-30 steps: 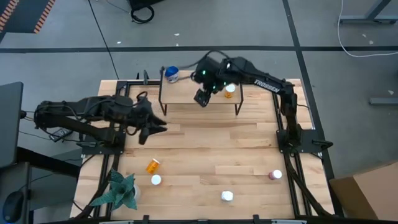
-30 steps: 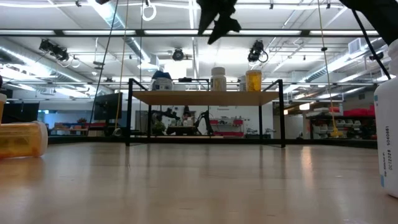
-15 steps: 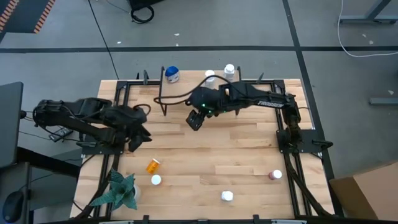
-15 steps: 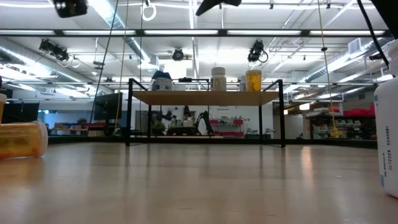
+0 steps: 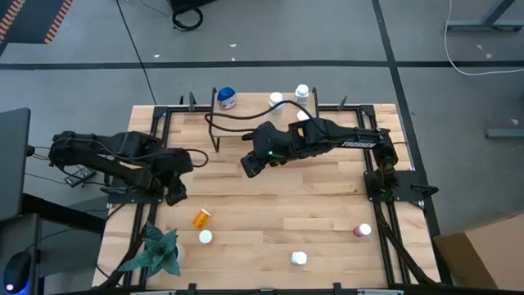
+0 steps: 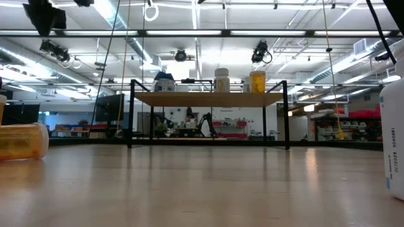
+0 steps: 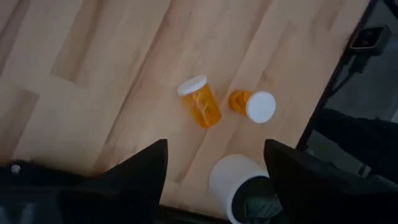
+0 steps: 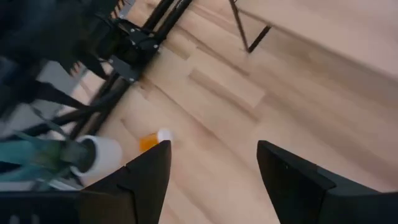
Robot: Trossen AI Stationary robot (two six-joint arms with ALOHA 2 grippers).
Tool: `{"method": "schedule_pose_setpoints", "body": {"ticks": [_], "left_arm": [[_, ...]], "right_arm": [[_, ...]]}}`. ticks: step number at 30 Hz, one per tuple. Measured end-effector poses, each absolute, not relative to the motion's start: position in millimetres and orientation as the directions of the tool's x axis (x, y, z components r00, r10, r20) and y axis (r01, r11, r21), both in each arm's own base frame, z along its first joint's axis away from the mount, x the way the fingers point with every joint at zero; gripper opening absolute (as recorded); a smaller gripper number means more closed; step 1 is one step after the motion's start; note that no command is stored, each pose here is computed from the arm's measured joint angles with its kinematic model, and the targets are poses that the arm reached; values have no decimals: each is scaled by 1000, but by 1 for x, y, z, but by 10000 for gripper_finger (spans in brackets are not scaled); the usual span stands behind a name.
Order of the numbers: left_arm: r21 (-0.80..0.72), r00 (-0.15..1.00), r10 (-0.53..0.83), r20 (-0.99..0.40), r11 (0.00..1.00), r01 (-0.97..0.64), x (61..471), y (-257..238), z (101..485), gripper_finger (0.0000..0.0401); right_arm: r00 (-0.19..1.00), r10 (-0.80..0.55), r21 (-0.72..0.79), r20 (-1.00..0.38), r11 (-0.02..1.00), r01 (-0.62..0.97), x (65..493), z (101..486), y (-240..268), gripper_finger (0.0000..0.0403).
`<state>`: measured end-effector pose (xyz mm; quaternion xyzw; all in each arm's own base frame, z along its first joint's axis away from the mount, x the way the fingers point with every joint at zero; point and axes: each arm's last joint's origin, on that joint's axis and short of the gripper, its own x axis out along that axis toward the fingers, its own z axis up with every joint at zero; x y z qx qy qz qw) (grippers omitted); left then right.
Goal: Pick and place medicine bottles onto shelf by color
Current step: Put the bottom orange pill bottle on the shelf
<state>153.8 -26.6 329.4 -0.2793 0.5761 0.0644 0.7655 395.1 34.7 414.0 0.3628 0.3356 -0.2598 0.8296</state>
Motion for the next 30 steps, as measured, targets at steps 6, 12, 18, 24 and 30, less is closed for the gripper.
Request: {"method": "schedule_pose_setpoints", "body": {"ticks": [6, 12, 18, 24, 30], "left_arm": [[-384, 263, -293, -919, 812, -439, 168, -30, 321, 269], [-400, 228, -335, -914, 836, -375, 176, -33, 316, 257], [-436, 267, -354, -897, 812, -389, 181, -38, 317, 254], [-554, 426, -389, -817, 735, -390, 197, -48, 325, 254], [-658, 540, -413, -733, 631, -410, 220, -54, 329, 238]], "right_arm": [[709, -151, 510, -689, 593, 623, 400, 419, 51, 245], [623, -85, 417, -777, 671, 613, 386, 410, 82, 245], [634, -4, 480, -774, 648, 591, 378, 409, 119, 245], [575, 45, 452, -817, 668, 591, 354, 404, 165, 245], [619, 113, 544, -777, 616, 570, 341, 408, 201, 245]]}}
